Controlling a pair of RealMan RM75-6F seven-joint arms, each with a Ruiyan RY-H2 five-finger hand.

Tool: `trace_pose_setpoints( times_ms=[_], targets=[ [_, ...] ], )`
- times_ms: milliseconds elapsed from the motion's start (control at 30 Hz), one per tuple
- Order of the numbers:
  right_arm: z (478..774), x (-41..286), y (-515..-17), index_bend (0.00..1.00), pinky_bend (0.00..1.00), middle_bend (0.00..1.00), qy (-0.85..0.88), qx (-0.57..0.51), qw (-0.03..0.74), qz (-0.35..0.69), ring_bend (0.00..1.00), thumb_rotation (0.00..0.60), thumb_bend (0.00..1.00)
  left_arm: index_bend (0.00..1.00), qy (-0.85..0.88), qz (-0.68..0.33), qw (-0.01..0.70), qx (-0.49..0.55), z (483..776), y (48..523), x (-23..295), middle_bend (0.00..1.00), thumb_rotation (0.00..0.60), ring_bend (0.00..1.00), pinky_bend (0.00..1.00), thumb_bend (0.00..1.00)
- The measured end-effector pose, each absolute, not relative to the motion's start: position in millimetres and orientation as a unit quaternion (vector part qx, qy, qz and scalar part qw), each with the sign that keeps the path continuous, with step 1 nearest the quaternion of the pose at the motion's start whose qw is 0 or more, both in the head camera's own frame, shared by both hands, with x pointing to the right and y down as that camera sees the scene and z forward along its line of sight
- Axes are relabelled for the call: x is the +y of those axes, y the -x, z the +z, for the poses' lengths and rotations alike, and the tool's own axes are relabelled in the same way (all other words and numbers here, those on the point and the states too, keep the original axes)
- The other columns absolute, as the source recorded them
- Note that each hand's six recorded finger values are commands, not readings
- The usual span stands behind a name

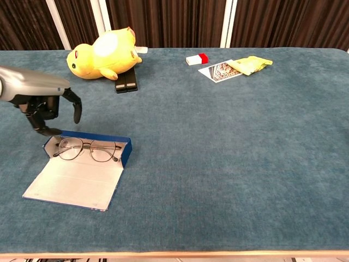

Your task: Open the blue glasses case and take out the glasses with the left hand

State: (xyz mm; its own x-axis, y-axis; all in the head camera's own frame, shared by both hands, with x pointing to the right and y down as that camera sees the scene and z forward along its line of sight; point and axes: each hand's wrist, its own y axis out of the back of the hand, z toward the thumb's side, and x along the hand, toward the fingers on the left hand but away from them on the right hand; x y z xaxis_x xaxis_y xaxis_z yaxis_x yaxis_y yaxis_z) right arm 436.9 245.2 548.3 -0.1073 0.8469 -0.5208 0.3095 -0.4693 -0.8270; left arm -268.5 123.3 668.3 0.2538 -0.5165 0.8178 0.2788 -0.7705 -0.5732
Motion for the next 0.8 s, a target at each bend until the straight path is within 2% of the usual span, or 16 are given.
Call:
trace_pose_setpoints(
  times_ms=[333,667,800],
  targets=[
    [548,245,-437,0.00,0.20,0.00,0.627,-0.461,0.229,0.585,0.00,0.600,0.14,0.45,0.734,-0.579,0.347,0.078,686,241,133,0.95,0.600,0.80,0.86,0.30],
    [548,245,-437,0.00,0.20,0.00,0.627,-0.461,0.230,0.584,0.00,0.600,0.14,0.48,0.735,-0.577,0.348,0.079,690,235,133,0.95,0.600,0.81,0.86,0.30],
    [548,245,-437,0.00,0.20,0.00,0.628,-0.461,0.231,0.584,0.00,0.600,0.14,0.52,0.734,-0.581,0.342,0.080,694,236,134,0.95,0.600,0.81,0.86,0.30]
  ],
)
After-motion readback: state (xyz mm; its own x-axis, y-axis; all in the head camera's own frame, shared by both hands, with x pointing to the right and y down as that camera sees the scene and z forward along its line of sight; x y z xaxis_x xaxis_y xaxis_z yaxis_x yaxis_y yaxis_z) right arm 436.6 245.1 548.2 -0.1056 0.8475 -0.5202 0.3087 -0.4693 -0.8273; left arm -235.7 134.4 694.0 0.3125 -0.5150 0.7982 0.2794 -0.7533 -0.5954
